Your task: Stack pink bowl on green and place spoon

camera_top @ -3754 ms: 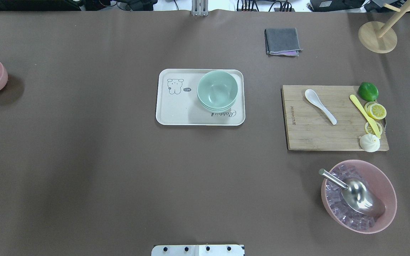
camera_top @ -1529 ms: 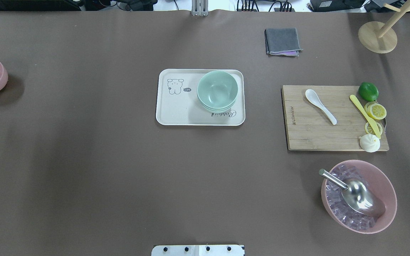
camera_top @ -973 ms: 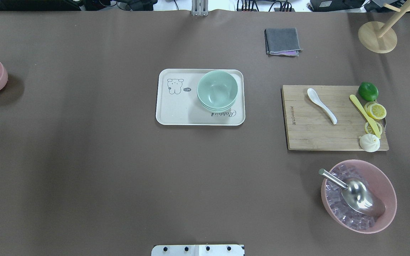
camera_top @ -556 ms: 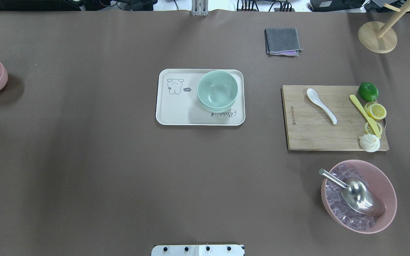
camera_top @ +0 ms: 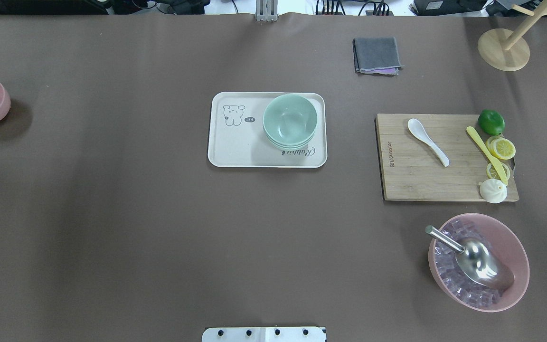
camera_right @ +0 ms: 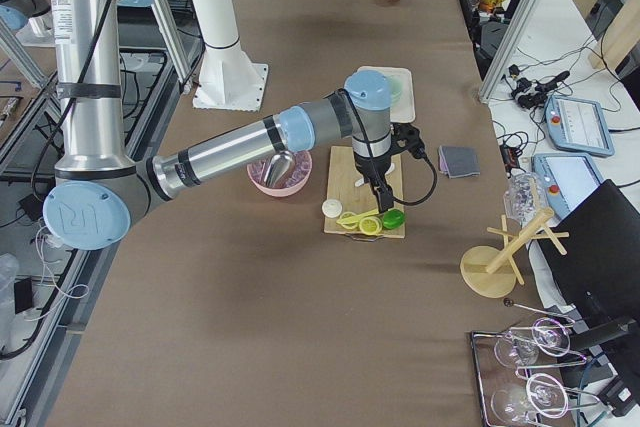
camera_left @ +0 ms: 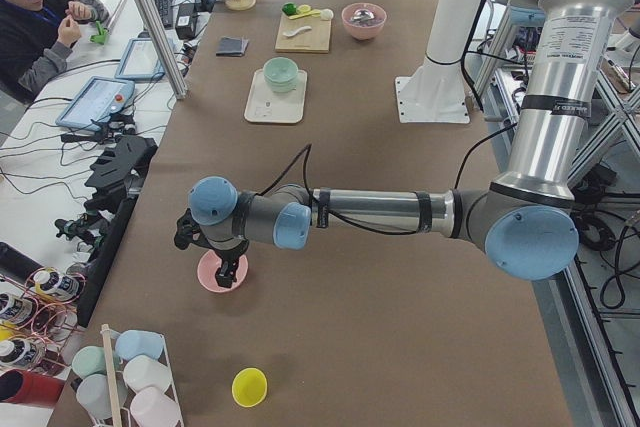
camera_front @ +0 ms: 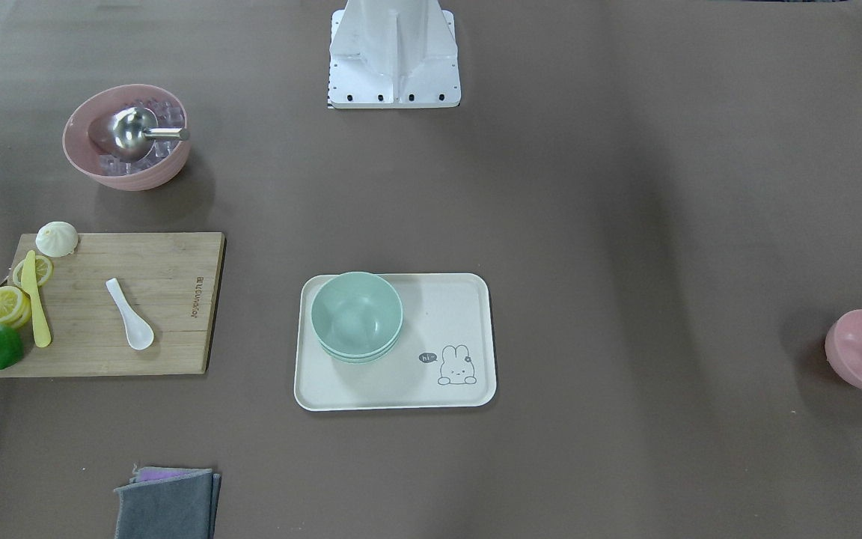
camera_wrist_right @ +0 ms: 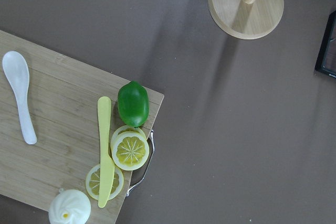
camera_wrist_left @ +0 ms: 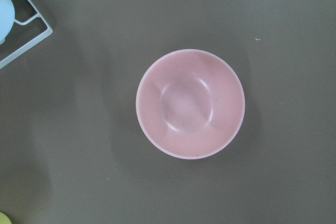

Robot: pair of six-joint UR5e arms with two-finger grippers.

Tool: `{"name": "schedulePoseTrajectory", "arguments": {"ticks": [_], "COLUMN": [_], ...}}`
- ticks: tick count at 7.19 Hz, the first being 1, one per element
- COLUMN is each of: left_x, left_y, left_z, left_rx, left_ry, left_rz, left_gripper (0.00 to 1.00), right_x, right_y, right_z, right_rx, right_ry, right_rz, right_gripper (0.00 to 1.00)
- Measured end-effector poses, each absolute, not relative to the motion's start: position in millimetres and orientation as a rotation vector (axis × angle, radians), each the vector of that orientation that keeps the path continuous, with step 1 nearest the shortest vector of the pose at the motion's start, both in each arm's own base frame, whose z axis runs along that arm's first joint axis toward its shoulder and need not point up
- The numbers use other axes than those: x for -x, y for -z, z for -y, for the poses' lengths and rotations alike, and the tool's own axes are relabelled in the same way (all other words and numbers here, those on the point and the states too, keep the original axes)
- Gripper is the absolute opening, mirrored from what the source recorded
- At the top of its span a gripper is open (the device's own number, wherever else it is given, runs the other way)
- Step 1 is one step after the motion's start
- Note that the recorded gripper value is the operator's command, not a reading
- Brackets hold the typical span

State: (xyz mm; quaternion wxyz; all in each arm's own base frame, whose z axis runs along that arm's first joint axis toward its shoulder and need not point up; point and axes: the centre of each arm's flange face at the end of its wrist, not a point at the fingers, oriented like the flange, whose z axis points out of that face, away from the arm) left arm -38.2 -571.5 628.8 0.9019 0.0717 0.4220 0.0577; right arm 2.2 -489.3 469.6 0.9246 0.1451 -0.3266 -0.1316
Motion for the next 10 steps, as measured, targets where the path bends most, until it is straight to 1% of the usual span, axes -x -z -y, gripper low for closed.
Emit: {"name": "schedulePoseTrajectory", "arguments": {"ticks": [4, 6, 10], "left_x": [38.4, 35.5, -17.1], "left_y": [-647.9, -660.8, -699.1], "left_z": [574.9, 583.5, 617.5], "left_rx": [-0.106, -0.071, -0.015], "left_ry": [-0.091, -0.062, -0.044], "left_rz": [-0.872, -0.854, -0.769], "left_gripper": [0.99, 0.99, 0.98], "right_x": [10.4, 15.5, 31.4], "right_y": [-459.4, -475.4, -490.2], "right_z": [497.1, 502.7, 517.6], "right_rx": [-0.311, -0.263, -0.214], "right_ry": [0.297, 0.259, 0.245], "right_rz": [0.664, 0.668, 0.694], "right_gripper": [1.0, 1.0, 1.0]}}
